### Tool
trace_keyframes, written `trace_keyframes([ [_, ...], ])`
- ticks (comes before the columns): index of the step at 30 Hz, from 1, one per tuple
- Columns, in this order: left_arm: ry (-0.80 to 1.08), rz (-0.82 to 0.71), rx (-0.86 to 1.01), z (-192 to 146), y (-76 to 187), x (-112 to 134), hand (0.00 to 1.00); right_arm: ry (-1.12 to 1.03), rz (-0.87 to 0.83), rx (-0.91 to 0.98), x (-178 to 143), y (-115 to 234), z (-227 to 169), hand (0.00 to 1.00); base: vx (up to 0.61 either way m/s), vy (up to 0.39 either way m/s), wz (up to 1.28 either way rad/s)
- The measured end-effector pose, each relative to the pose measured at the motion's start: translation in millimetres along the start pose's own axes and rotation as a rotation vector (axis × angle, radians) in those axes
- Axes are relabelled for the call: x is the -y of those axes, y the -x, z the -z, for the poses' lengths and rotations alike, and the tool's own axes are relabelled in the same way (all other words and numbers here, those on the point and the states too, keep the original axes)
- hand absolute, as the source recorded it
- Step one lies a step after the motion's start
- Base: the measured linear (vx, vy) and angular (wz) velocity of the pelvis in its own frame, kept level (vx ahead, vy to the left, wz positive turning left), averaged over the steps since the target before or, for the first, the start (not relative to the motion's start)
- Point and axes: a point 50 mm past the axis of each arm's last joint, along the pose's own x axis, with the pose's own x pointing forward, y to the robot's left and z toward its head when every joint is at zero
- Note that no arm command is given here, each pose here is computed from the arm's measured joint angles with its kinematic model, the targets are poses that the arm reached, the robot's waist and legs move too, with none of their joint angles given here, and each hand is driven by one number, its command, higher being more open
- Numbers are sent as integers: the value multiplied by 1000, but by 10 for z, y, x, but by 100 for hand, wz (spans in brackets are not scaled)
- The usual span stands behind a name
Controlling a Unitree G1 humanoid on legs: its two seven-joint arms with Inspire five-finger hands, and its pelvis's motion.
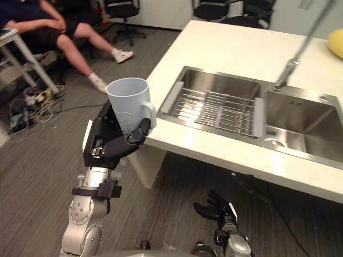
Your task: Walk over to the sink, pick up the cup, carry it to the dishwasher, place the cup inside the dishwasher, then close the dishwasher door
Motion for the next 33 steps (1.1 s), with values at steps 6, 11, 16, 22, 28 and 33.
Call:
trace_keyframes([
  [6, 21, -36, 19, -30, -6, -34, 30, 65, 3, 35, 60, -73, -151, 90, -69, 135, 226],
  [11, 50, -72, 2, -1, 19, -138, 30, 126, -19, 97, 8, -188, -397, 90, 93, 264, 159],
  [16, 28, 5, -56, 100, -2, -104, 30, 87, -73, 108, -185, -187, -377, 90, 192, 200, 169],
  [22, 47, 15, -99, 174, 35, -89, 30, 48, -62, 86, -208, 38, -154, 90, 286, -3, 119],
  [28, 101, 21, -74, 126, 51, -29, 30, 80, -114, 172, -399, 64, -334, 90, 246, -105, 38],
  [33, 156, 37, -140, 290, 96, 88, 30, 123, -48, 93, -253, 121, -126, 90, 142, -127, -12],
])
